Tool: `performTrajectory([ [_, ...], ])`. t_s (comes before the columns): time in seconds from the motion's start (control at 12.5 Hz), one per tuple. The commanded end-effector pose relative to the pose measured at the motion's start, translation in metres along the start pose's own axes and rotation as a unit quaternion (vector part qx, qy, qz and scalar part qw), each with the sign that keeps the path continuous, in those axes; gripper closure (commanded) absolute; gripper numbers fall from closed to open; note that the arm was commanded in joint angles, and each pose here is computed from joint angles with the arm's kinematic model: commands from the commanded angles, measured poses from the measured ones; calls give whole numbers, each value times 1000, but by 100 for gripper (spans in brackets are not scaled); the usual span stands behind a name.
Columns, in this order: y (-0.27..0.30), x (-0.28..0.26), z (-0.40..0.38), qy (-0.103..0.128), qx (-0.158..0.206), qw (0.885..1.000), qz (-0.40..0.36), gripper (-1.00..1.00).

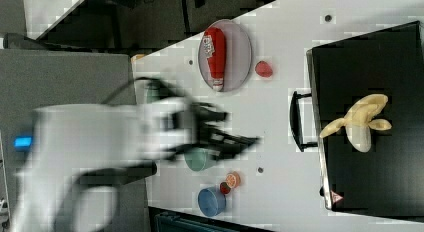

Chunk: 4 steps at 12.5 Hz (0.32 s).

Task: Pick banana from table and place on oven.

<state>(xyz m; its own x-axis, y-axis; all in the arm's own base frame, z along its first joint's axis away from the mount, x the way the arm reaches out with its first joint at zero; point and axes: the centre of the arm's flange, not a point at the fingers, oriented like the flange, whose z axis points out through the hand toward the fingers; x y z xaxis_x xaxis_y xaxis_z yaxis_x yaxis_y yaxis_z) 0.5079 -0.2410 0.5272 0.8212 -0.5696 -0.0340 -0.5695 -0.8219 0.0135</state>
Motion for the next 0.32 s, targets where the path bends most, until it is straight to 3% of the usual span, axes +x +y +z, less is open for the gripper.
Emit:
performTrajectory([
  [0.08,-95,-61,-68,11,12,997,71,-100],
  [0.32,-140,-120,-93,-10,-11,993,114,-100],
])
